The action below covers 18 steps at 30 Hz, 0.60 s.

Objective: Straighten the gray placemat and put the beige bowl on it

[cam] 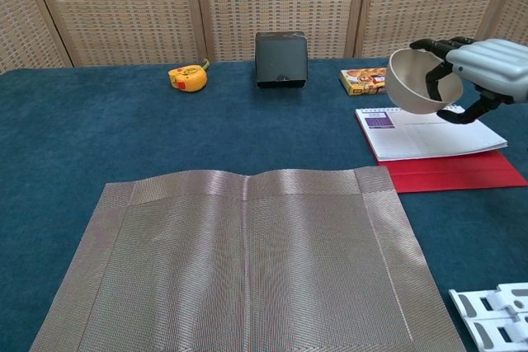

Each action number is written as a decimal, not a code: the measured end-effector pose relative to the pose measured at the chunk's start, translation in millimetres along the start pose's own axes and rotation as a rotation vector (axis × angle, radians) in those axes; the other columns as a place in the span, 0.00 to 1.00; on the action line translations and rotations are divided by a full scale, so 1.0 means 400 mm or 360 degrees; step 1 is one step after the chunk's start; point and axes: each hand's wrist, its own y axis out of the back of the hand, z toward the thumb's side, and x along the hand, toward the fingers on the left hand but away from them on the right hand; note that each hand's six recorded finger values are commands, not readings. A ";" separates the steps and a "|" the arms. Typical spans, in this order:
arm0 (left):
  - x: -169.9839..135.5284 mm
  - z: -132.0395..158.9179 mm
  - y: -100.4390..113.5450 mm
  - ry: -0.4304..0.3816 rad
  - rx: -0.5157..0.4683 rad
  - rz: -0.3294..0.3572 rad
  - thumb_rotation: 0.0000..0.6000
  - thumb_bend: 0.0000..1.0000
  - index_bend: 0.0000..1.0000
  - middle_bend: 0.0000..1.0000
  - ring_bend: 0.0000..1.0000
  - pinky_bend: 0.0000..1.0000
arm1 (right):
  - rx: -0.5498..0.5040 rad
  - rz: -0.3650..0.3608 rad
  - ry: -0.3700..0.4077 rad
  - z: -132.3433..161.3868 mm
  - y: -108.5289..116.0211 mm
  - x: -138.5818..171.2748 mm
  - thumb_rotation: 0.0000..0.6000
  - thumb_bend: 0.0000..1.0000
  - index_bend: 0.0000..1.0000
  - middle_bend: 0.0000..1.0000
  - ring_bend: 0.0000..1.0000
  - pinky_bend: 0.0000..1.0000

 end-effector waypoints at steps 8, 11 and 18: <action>0.002 -0.001 0.000 -0.0015 -0.0022 -0.0019 1.00 0.00 0.00 0.00 0.00 0.00 | -0.0025 0.0060 0.0420 0.174 0.049 0.072 1.00 0.59 0.73 0.00 0.00 0.00; 0.004 -0.004 0.001 -0.0016 -0.0031 -0.0026 1.00 0.00 0.00 0.00 0.00 0.00 | -0.0009 0.0109 0.0602 0.267 0.068 0.106 1.00 0.59 0.73 0.00 0.00 0.00; 0.006 -0.010 0.005 -0.0017 -0.0060 -0.0034 1.00 0.00 0.00 0.00 0.00 0.00 | 0.0180 0.0241 0.1023 0.475 0.071 0.180 1.00 0.59 0.73 0.00 0.00 0.00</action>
